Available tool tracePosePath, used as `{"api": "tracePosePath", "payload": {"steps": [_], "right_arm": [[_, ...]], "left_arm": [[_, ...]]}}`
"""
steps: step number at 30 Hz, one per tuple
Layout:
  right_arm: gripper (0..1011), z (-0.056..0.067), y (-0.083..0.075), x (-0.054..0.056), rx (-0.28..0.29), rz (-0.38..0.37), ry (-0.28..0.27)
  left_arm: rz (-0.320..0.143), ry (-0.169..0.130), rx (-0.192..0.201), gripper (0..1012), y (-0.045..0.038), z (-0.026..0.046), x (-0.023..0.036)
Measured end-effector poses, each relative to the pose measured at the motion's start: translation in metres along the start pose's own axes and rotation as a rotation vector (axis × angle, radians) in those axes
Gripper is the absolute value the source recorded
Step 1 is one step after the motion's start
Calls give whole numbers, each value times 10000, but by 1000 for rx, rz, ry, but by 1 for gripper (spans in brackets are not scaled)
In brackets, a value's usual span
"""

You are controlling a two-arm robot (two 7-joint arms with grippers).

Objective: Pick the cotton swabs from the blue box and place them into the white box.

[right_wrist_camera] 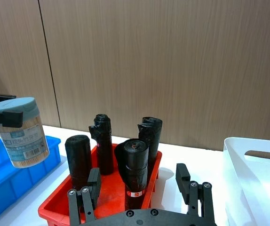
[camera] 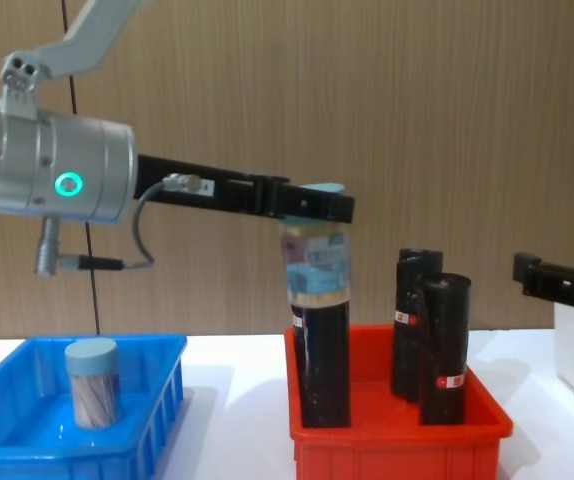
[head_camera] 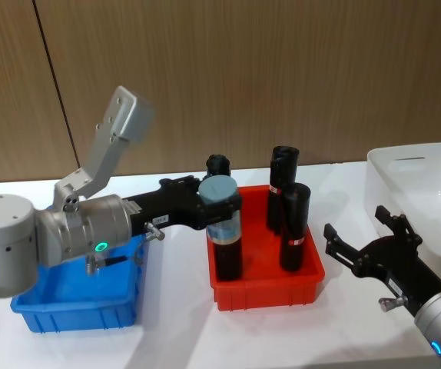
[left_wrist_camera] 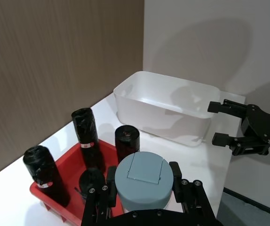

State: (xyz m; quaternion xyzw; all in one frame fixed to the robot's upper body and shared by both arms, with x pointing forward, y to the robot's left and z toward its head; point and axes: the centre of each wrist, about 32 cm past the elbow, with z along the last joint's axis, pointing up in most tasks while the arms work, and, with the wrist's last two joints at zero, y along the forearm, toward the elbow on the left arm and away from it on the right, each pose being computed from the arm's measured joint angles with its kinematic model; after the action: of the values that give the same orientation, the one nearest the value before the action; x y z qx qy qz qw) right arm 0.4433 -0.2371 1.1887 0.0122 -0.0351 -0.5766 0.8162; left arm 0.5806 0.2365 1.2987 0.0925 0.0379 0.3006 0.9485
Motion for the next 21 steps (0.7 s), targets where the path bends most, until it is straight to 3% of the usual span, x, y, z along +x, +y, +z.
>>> {"api": "tracePosePath", "payload": {"steps": [9, 21], "right_arm": [[1001, 0, 0, 0, 0, 0, 0], [1001, 19, 24, 6, -27, 42, -10]], "left_arm": [[-39, 6, 21, 669, -83, 84, 23], [-62, 8, 31, 669, -131, 135, 33]]}}
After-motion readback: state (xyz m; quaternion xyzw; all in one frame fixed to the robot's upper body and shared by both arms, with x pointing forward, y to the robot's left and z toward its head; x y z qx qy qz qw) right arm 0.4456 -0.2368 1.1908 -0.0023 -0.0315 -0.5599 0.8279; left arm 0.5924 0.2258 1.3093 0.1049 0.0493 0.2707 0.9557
